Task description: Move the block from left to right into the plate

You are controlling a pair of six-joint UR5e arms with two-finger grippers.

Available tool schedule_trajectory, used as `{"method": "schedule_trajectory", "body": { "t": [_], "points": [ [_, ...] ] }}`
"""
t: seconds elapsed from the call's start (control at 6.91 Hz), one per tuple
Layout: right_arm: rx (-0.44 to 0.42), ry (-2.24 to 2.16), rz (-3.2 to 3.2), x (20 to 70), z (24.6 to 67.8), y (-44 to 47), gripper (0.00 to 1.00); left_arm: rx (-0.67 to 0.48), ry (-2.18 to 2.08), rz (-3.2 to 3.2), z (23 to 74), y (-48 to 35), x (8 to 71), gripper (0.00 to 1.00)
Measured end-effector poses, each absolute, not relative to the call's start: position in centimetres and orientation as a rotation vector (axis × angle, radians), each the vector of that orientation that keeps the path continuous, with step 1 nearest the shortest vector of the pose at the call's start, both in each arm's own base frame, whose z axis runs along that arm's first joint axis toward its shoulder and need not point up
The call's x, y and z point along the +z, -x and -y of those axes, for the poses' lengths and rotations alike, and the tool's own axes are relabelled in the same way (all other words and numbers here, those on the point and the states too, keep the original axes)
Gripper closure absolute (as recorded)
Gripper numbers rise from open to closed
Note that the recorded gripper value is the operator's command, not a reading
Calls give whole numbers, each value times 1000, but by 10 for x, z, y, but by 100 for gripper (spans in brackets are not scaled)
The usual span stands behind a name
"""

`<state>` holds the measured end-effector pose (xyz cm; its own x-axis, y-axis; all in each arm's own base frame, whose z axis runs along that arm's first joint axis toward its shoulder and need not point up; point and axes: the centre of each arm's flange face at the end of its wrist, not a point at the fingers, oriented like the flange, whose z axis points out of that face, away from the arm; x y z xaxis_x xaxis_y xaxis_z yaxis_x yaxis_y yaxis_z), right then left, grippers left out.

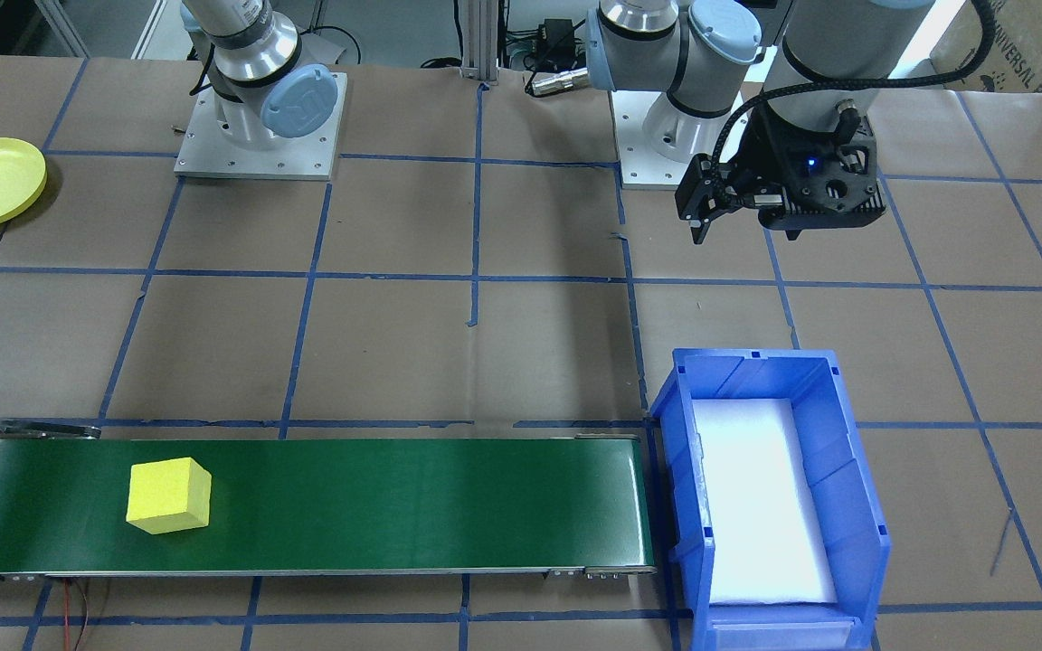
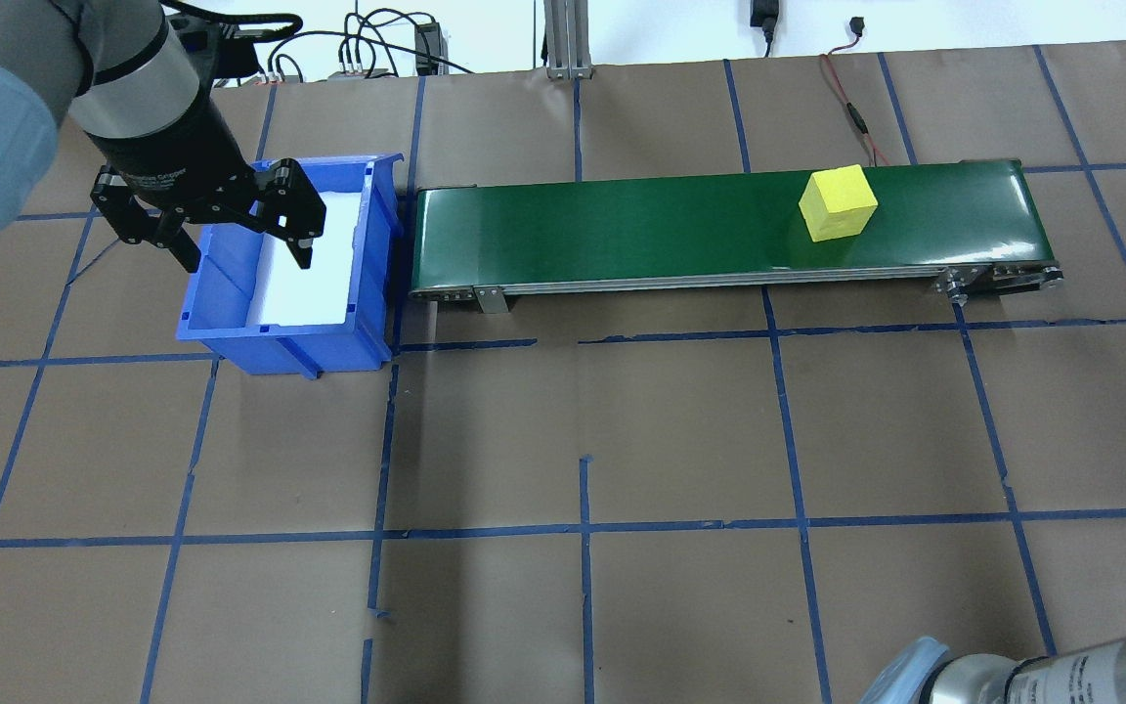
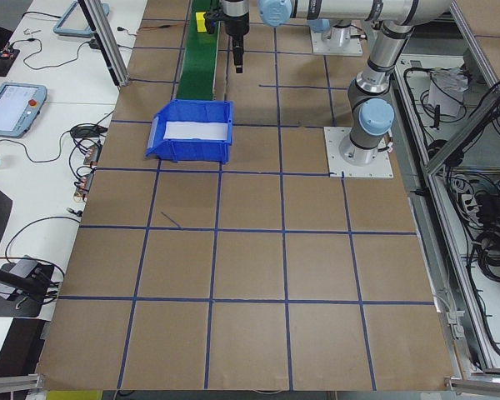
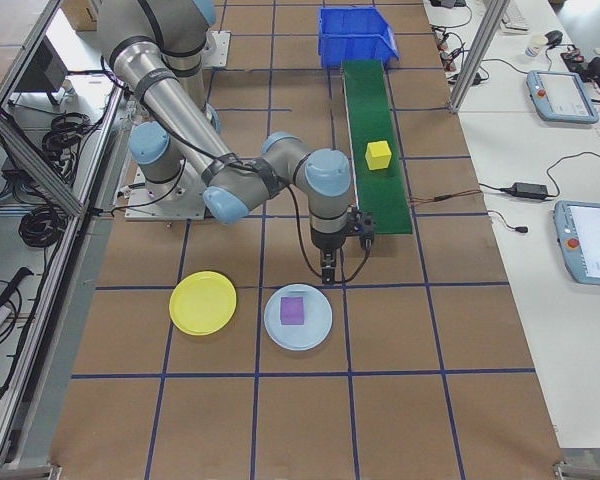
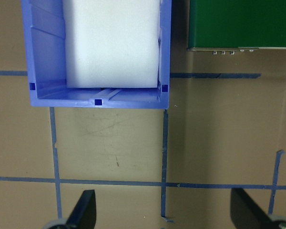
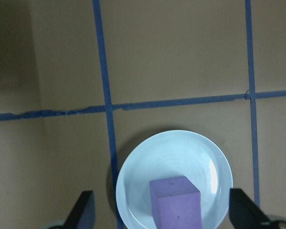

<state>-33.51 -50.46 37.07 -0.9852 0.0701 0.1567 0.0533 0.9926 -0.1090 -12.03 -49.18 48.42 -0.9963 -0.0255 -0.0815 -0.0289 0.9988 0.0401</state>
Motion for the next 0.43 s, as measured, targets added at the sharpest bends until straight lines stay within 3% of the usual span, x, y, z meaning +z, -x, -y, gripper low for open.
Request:
{"method": "schedule_trajectory", "body": {
  "t": [0.43],
  "points": [
    [342, 84, 3094, 365, 588, 256, 0, 65, 37, -3039, 496, 119, 483, 0]
  ]
}}
